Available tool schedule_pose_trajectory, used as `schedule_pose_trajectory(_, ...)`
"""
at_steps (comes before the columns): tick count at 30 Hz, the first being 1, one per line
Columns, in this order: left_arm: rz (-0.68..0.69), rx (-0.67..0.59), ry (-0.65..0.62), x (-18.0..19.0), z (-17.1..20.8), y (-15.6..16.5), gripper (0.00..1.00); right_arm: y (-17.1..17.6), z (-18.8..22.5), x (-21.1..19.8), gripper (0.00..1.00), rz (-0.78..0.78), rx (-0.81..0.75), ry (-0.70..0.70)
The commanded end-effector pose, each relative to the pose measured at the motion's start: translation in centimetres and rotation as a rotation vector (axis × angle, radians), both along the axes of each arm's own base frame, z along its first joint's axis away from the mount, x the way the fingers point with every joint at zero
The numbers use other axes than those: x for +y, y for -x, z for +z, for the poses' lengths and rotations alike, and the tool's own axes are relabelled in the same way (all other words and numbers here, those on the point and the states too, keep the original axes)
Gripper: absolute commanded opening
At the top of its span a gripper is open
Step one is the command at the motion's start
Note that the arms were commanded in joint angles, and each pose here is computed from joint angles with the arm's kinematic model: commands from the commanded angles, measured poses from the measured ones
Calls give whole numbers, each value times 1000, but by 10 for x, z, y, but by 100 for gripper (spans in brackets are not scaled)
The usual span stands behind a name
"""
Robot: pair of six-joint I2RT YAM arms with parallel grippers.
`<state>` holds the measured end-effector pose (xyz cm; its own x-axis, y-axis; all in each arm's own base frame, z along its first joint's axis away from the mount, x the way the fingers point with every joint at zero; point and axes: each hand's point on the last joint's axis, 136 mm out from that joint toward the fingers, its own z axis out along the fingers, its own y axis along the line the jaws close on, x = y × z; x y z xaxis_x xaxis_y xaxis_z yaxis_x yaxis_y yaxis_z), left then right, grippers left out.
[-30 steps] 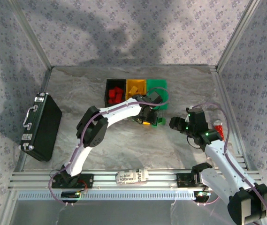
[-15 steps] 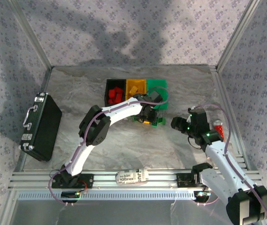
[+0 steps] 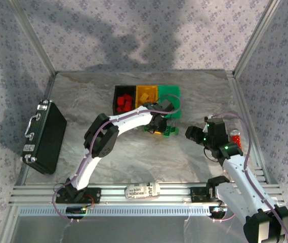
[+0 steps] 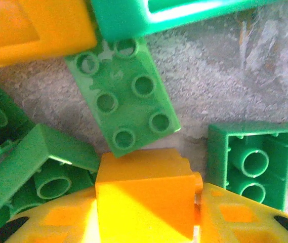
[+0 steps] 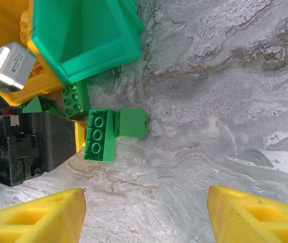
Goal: Sort the legos into containers by color
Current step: Pick up the lego from the center of the table, then place the lego in the container.
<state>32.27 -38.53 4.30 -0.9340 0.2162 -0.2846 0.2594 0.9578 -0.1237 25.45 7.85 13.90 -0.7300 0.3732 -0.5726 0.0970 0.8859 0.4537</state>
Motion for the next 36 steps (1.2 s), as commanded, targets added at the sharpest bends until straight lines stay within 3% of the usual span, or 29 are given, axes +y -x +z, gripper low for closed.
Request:
schedule_pose_trajectory(1,-6,-18,7,6,19,6,36,6,2,-2,66,6,11,7)
schedule_pose_trajectory(15,5,-142,67,37,98,-25,35,14,-13,-6,65,-6,33,11)
schedule_pose_trajectory(24,53,-242,96,48,153,-102,35,15,-20,-4,65,-1,41,-3)
schedule_pose_trajectory(28,64,-255,89,47,154,-137,36,17,-23,-4,65,1,49,-5)
schedule_pose_trajectory(29,66,-258,90,48,154,-144,38,17,-24,-4,65,1,50,-4)
schedule_pose_trajectory(31,84,-271,99,51,156,-156,60,18,-25,-4,65,3,54,-4)
schedule_pose_trajectory(32,91,-272,108,52,154,-159,66,19,-26,-4,65,4,56,-5)
schedule_pose_trajectory(36,102,-239,104,53,151,-152,73,19,-26,-6,65,-1,54,-2)
